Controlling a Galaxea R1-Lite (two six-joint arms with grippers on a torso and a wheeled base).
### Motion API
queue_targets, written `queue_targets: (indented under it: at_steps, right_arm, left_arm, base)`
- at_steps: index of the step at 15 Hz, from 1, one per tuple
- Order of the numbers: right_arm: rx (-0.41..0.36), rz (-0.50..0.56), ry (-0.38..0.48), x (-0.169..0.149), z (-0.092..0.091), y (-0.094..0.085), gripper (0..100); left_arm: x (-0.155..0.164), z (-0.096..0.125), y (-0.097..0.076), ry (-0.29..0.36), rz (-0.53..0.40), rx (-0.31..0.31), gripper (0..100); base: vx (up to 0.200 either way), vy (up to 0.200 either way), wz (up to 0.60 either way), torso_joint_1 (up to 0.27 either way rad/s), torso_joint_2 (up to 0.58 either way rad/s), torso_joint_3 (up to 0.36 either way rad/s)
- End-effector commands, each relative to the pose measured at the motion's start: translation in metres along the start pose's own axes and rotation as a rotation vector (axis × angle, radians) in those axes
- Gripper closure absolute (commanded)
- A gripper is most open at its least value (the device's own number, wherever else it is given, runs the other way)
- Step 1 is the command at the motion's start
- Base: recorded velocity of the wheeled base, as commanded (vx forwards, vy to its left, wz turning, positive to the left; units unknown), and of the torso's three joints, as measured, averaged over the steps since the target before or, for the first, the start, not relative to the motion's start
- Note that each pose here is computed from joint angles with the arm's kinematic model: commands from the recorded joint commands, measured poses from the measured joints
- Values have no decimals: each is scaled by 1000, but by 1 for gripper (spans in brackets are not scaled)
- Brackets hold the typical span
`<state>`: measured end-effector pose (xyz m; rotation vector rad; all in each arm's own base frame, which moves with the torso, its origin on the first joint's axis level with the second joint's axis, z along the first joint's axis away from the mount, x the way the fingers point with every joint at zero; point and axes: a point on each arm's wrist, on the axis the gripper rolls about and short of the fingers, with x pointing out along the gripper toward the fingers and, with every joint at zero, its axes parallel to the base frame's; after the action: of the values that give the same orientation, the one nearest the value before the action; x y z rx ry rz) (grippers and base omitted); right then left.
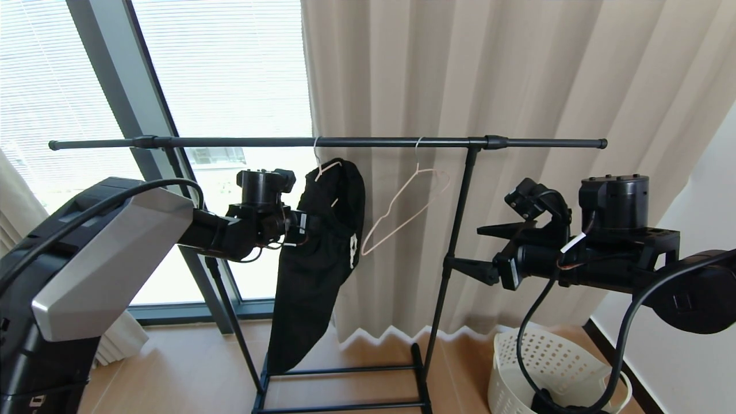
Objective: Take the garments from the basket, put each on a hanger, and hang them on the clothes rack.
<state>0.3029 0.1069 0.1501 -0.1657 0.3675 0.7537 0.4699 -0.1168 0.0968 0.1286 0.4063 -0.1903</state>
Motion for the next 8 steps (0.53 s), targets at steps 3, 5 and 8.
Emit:
queue_targets:
  at_steps: [3, 5, 8]
  right_arm:
    - [-15, -3, -41, -17, 9, 6, 0]
    - [-13, -8, -65, -27, 15, 9, 0]
    - [47, -23, -148, -74, 25, 27, 0]
  left_arm:
    - [-66, 24, 5, -23, -9, -16, 0]
    - [-88, 23, 5, -14, -15, -12, 0]
    - [-144, 19, 4, -7, -29, -13, 0]
  base:
    - [0, 0, 0, 0, 0, 0]
    - [0, 0, 0, 0, 0, 0]
    - [0, 0, 0, 0, 0, 0]
